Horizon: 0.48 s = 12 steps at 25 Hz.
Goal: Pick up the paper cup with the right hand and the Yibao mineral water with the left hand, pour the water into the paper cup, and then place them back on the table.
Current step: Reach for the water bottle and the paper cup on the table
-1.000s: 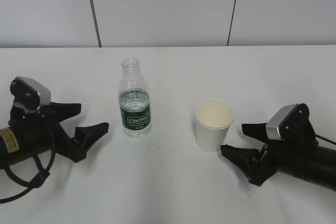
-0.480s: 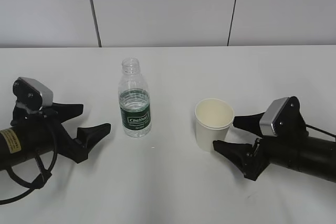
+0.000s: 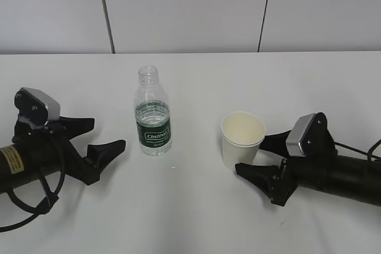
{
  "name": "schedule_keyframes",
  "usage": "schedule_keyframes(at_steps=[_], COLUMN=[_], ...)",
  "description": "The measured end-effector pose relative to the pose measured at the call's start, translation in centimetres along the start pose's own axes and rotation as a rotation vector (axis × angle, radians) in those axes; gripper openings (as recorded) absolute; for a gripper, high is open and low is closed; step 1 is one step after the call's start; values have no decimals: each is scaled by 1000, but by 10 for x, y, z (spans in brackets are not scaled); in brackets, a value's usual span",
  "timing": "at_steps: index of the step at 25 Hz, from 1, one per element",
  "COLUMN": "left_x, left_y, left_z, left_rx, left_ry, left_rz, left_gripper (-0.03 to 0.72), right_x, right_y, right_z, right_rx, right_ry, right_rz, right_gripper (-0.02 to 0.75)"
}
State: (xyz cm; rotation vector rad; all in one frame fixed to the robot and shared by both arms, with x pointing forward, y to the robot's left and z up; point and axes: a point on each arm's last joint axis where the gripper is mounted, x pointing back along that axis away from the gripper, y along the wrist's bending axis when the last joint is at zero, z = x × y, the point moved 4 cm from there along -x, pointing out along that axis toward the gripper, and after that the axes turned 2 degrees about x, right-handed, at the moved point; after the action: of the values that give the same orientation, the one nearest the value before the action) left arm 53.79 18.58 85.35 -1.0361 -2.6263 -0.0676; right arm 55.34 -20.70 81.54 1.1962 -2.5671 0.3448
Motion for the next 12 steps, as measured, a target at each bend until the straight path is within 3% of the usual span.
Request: schedule_keyframes(at_steps=[12], left_x=[0], left_y=[0], left_z=[0], left_rx=[0], left_ry=[0], left_rz=[0], left_gripper=[588], right_x=[-25], right_y=[10], right_z=[-1], right_rx=[42], right_ry=[-20], right_rz=[-74], right_gripper=[622])
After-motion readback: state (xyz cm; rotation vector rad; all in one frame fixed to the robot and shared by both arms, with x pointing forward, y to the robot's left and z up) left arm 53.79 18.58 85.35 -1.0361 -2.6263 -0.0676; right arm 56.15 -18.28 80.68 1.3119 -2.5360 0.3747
